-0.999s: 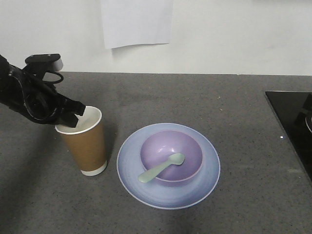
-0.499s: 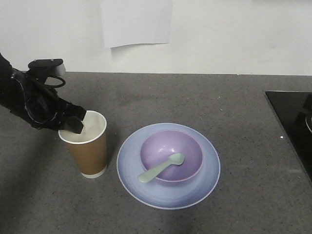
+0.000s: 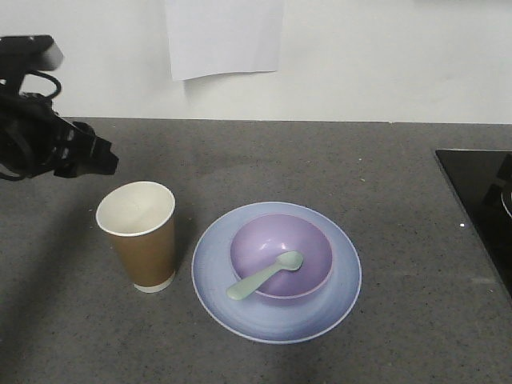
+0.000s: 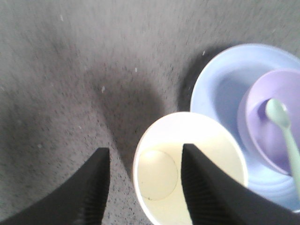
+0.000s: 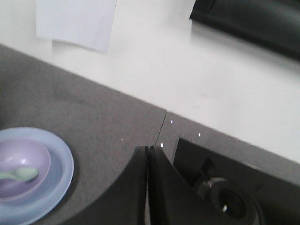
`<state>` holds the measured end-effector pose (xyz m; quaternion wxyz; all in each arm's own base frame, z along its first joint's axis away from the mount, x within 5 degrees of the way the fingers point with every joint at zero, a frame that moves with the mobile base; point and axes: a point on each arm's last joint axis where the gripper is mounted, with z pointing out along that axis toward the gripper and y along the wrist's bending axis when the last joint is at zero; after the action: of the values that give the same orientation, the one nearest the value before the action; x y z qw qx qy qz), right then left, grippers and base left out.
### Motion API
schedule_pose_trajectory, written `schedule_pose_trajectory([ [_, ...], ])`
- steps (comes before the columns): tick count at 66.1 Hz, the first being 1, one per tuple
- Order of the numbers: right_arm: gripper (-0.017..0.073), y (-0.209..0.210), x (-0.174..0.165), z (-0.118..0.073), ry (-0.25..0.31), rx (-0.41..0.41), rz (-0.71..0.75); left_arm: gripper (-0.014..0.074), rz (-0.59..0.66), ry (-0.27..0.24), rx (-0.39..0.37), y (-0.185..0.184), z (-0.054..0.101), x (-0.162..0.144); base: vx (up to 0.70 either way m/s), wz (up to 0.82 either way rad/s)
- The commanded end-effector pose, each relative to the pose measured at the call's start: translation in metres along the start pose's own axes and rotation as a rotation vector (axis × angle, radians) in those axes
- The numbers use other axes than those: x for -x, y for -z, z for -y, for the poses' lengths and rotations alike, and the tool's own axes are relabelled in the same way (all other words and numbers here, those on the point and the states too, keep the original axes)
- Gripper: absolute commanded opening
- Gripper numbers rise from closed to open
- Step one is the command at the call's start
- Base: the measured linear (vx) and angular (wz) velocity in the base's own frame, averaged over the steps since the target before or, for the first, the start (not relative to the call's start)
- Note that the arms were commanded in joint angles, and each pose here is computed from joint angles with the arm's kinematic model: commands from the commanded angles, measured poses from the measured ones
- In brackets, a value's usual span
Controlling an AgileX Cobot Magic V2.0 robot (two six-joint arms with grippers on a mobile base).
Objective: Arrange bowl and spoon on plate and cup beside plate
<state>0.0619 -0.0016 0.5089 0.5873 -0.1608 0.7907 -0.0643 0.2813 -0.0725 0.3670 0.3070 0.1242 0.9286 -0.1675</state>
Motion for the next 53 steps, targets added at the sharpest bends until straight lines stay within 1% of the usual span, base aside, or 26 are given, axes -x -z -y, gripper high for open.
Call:
schedule_pose_trajectory([
  [1,-0.0005,-0.010,0.022,0.002,0.018,-0.045,0.152,0.0337,0.199,-0.050,-0.005,0.043,0.015,0.009,0.00,0.00],
  [5,-0.0005,-0.020,0.027,0.002,0.026,-0.055,0.164,0.0323,0.257,-0.076,0.000,0.059,0.019,0.007,0.00,0.00],
  [10,-0.0005,-0.038,0.031,0.000,0.041,-0.078,0.137,0.0286,0.354,-0.107,0.011,0.083,0.026,0.005,0.00,0.00],
  [12,-0.0005,-0.045,0.032,0.000,0.039,-0.086,0.122,0.0274,0.380,-0.116,0.014,0.089,0.027,0.005,0.00,0.00],
  [18,-0.0005,-0.064,0.035,-0.003,0.023,-0.099,0.090,0.0209,0.462,-0.143,0.032,0.109,0.032,0.000,0.00,0.00],
  [20,-0.0005,-0.070,0.035,-0.004,0.025,-0.101,0.086,0.0181,0.483,-0.153,0.042,0.114,0.033,-0.003,0.00,0.00],
  [24,-0.0005,-0.079,0.034,-0.007,0.029,-0.104,0.120,0.0132,0.513,-0.166,0.066,0.119,0.032,-0.008,0.00,0.00],
  [28,-0.0005,-0.087,0.030,-0.012,0.021,-0.099,0.168,0.0077,0.533,-0.170,0.086,0.120,0.031,-0.017,0.00,0.00],
  [32,-0.0005,-0.096,0.018,-0.018,-0.008,-0.092,0.171,0.0031,0.531,-0.173,0.111,0.114,0.027,-0.028,0.00,0.00],
  [36,-0.0005,-0.109,-0.002,-0.026,-0.031,-0.086,0.134,-0.0008,0.527,-0.167,0.120,0.108,0.024,-0.042,0.00,0.00],
  [37,-0.0005,-0.112,-0.007,-0.027,-0.025,-0.087,0.123,-0.0008,0.515,-0.162,0.122,0.103,0.022,-0.047,0.00,0.00],
  [40,-0.0005,-0.122,-0.025,-0.033,-0.032,-0.088,0.087,-0.0008,0.510,-0.147,0.122,0.096,0.020,-0.058,0.00,0.00],
  [46,-0.0005,-0.134,-0.057,-0.042,-0.002,-0.095,0.033,-0.0007,0.489,-0.118,0.127,0.081,0.014,-0.084,0.00,0.00],
  [50,-0.0005,-0.138,-0.075,-0.047,-0.022,-0.094,0.015,-0.0007,0.485,-0.109,0.135,0.073,0.011,-0.101,0.00,0.00],
  [51,-0.0005,-0.138,-0.079,-0.048,-0.015,-0.094,0.011,-0.0007,0.476,-0.105,0.138,0.069,0.009,-0.107,0.00,0.00],
  [53,-0.0005,-0.140,-0.087,-0.051,-0.035,-0.086,0.004,-0.0007,0.483,-0.101,0.144,0.066,0.008,-0.114,0.00,0.00],
])
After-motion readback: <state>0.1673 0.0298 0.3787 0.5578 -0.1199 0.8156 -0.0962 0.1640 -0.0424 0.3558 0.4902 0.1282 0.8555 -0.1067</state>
